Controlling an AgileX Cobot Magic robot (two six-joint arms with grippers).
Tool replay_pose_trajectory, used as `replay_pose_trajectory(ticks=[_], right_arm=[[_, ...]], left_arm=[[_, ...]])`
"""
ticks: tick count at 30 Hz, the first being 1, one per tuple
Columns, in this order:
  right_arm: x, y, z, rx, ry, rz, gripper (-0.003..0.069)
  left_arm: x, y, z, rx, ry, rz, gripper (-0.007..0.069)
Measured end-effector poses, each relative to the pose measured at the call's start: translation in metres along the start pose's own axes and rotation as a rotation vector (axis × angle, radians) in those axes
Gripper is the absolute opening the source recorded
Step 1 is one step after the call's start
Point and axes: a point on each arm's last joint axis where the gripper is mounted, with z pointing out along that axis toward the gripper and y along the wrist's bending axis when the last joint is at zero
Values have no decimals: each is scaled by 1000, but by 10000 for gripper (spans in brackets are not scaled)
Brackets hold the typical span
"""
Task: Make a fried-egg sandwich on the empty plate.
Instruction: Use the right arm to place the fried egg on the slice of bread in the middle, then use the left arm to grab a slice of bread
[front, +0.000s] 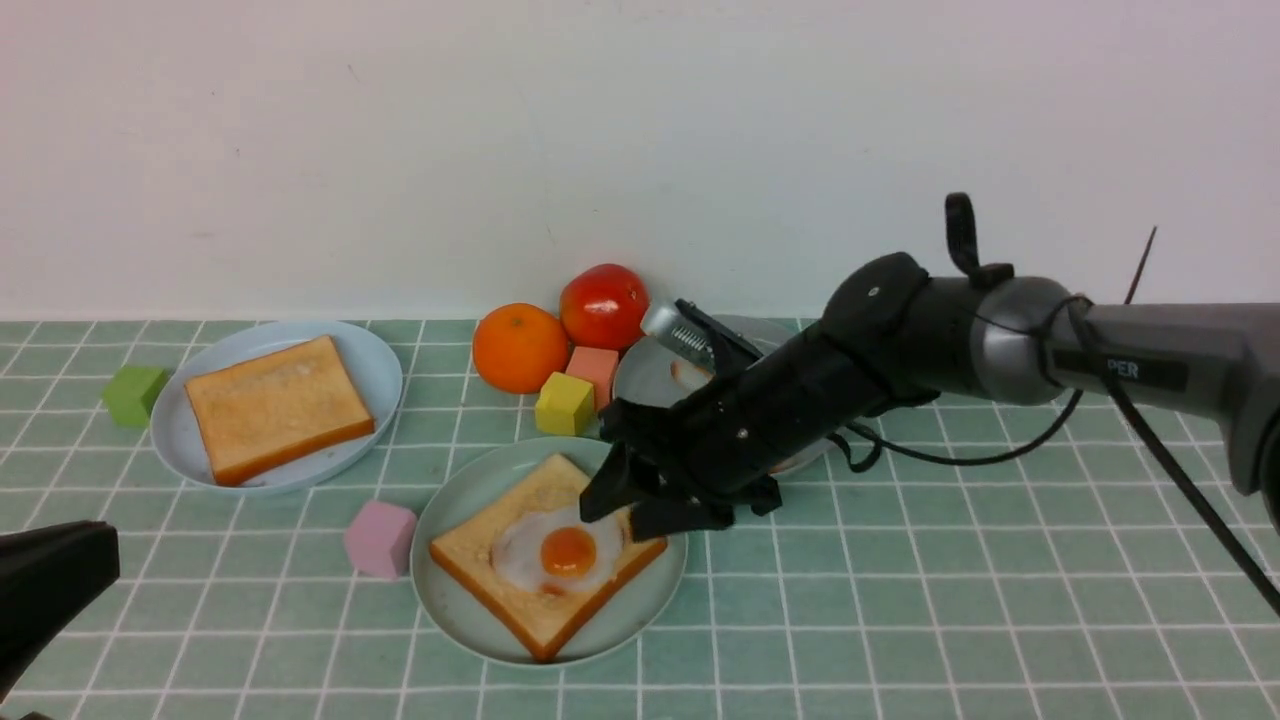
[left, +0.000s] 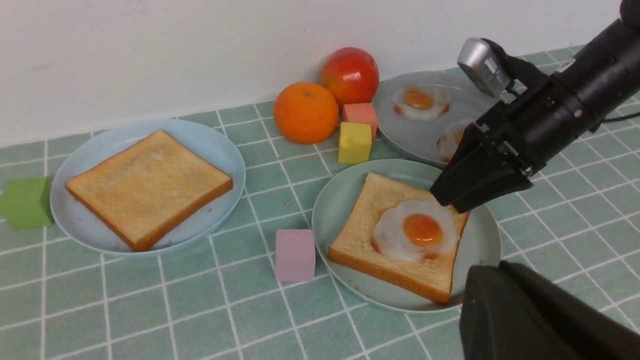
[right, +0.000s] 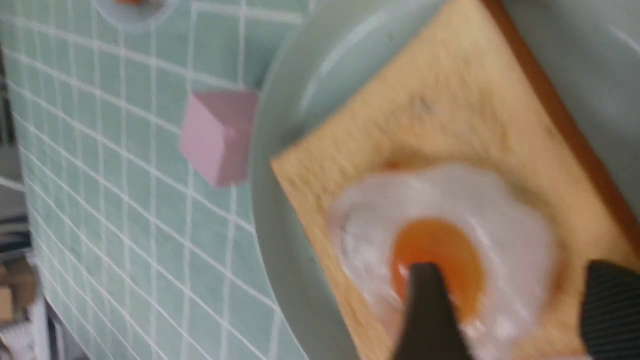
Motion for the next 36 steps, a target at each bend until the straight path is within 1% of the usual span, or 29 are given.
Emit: replay_pose_trajectory(ticks=[1, 3, 5, 6, 8, 10, 14, 15, 16, 17, 18, 20, 22, 23, 25, 26, 27, 30, 32, 33, 35, 36], right_arm=[[-1, -1, -6, 8, 4, -11, 473], [-4, -2, -19, 27, 2, -33, 484], [-7, 4, -49, 64, -14, -86, 462], [-6, 4, -52, 75, -14, -98, 453], [-1, 24, -96, 146, -28, -206, 364], [7, 38, -123, 214, -31, -282, 279], [39, 76, -188, 352, -81, -409, 94], [39, 75, -188, 360, -77, -407, 85], [57, 88, -213, 401, -127, -443, 26], [69, 94, -226, 415, -150, -458, 0], [76, 96, -232, 417, -162, -462, -8], [101, 101, -252, 424, -201, -480, -12], [129, 102, -269, 422, -239, -493, -9], [131, 102, -270, 422, -244, -494, -8], [158, 98, -283, 413, -306, -514, -2], [162, 98, -284, 411, -316, -517, -1], [176, 95, -290, 404, -357, -528, 0], [193, 91, -296, 395, -403, -540, 1], [201, 89, -298, 391, -419, -545, 1], [203, 89, -299, 391, -421, -546, 1], [207, 86, -298, 393, -413, -544, 1], [207, 86, -298, 393, -411, -544, 1]], left_arm=[[0, 0, 0, 1, 2, -2, 3], [0, -1, 2, 2, 9, -4, 3], [2, -3, 7, 1, 41, -5, 2], [2, -4, 9, 1, 50, -4, 1], [4, -10, 26, -4, 128, 2, -13], [3, -16, 41, -10, 196, 2, -13], [-16, -31, 78, -37, 296, 6, -13], [-17, -31, 81, -40, 300, 7, -13], [-26, -31, 100, -70, 336, 22, -13], [-28, -30, 112, -87, 366, 33, -13], [-33, -26, 120, -99, 377, 36, -13], [-36, -14, 144, -127, 440, 35, -13], [-40, 8, 169, -136, 505, 36, -13], [-38, 12, 171, -146, 514, 29, -13], [-39, 43, 197, -138, 568, 52, -13], [-38, 49, 201, -138, 576, 54, -13], [-36, 70, 216, -139, 604, 68, -13], [-30, 103, 238, -153, 637, 103, -13], [-24, 123, 254, -158, 665, 154, -11], [-22, 132, 261, -163, 679, 187, -3], [-18, 152, 273, -178, 709, 246, 39], [-17, 154, 274, -180, 712, 249, 49]])
